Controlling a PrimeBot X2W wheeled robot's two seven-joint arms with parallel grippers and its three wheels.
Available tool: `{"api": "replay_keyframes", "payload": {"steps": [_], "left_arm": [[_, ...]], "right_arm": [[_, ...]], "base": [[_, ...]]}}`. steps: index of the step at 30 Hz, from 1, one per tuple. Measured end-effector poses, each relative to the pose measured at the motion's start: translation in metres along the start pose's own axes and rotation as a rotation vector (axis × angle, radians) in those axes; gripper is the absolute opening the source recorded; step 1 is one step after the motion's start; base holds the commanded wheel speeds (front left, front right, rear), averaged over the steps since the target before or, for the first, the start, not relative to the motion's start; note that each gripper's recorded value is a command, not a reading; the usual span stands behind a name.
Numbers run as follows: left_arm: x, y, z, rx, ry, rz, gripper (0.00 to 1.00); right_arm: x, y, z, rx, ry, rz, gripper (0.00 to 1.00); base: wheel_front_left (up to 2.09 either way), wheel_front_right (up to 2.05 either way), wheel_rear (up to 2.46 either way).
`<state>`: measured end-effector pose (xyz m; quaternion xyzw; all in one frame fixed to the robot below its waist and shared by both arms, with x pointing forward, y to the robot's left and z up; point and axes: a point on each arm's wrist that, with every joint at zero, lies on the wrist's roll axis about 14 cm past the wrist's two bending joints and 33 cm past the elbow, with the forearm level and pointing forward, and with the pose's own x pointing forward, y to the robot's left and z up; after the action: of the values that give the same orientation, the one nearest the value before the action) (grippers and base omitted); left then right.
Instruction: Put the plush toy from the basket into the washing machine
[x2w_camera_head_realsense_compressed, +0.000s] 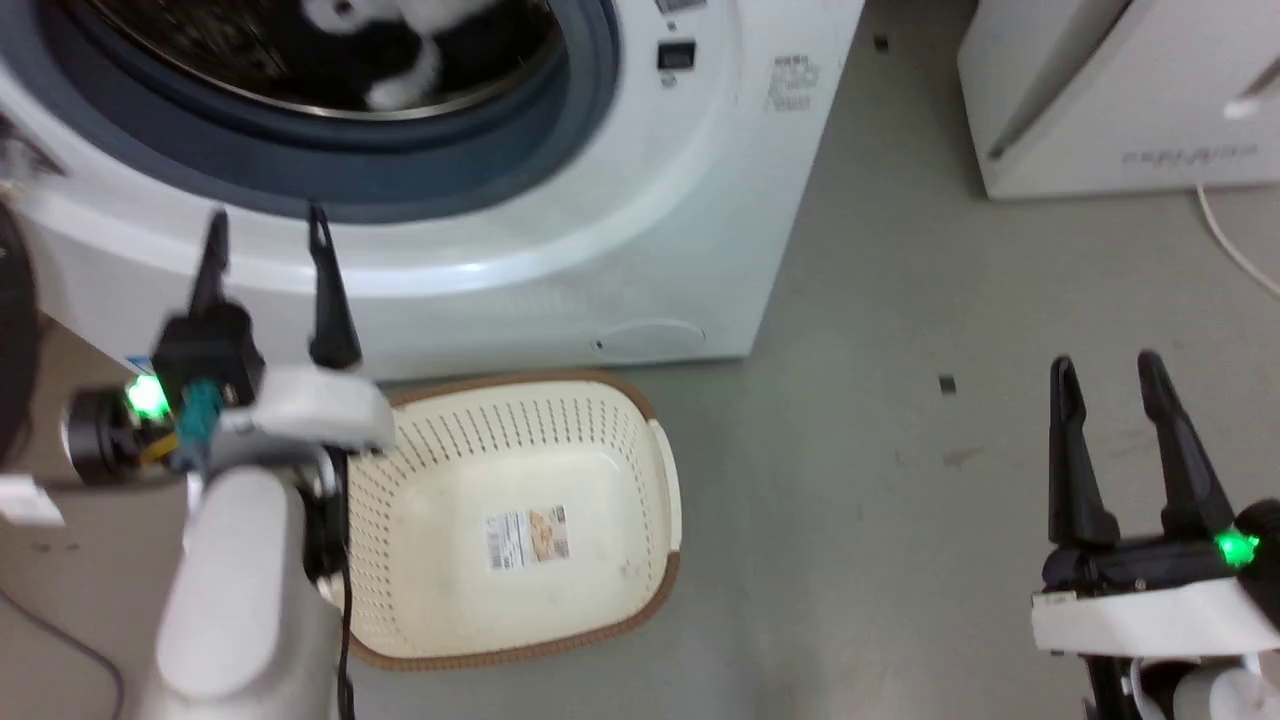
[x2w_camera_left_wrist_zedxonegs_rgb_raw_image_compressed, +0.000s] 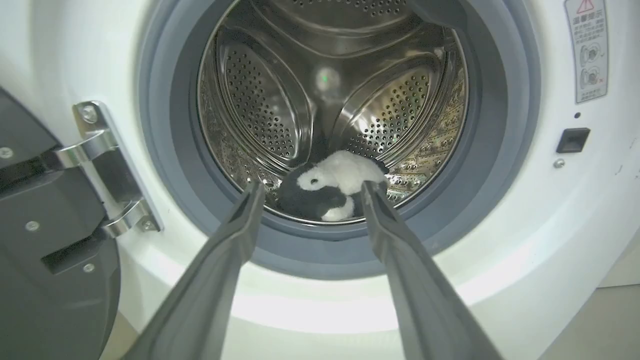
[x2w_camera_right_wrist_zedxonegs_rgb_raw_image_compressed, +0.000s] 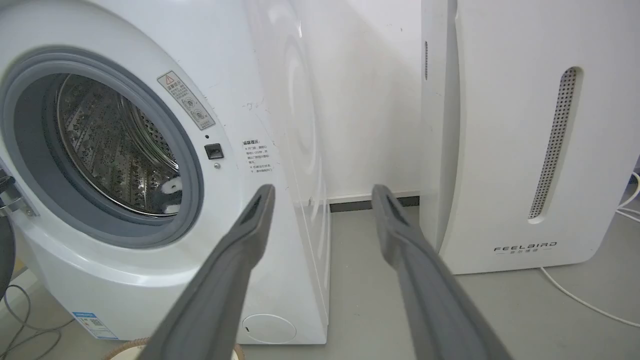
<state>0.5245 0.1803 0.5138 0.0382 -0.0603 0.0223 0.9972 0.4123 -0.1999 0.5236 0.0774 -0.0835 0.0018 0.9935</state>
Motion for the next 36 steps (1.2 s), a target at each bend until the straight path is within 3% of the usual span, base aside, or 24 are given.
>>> {"api": "replay_keyframes", "payload": {"steps": [7,15,27,28,36], "left_arm": [[-0.055,0.008,0.023,-0.011,-0.033,0.002,1.0],[-0.13,0.018,0.015,-0.014,0.025,0.009,1.0],[-0.166,0.024,0.013,-0.018,0.042,0.026,1.0],[-0.166,0.024,0.013,-0.019,0.043,0.025,0.0],[-0.166,0.024,0.012,-0.019,0.049,0.025,0.0]], "right_arm": [[-0.022,0.006,0.012,-0.003,-0.011,0.014,1.0],[-0.051,0.013,0.025,0.005,-0.028,0.03,1.0],[-0.057,0.025,0.027,0.013,-0.031,0.068,1.0],[-0.057,0.025,0.026,0.013,-0.03,0.069,0.0],[-0.057,0.026,0.026,0.013,-0.025,0.071,0.0]], "base": [[0.0,0.0,0.0],[0.0,0.0,0.0],[0.0,0.0,0.0],[0.0,0.0,0.0],[0.0,0.0,0.0]]}}
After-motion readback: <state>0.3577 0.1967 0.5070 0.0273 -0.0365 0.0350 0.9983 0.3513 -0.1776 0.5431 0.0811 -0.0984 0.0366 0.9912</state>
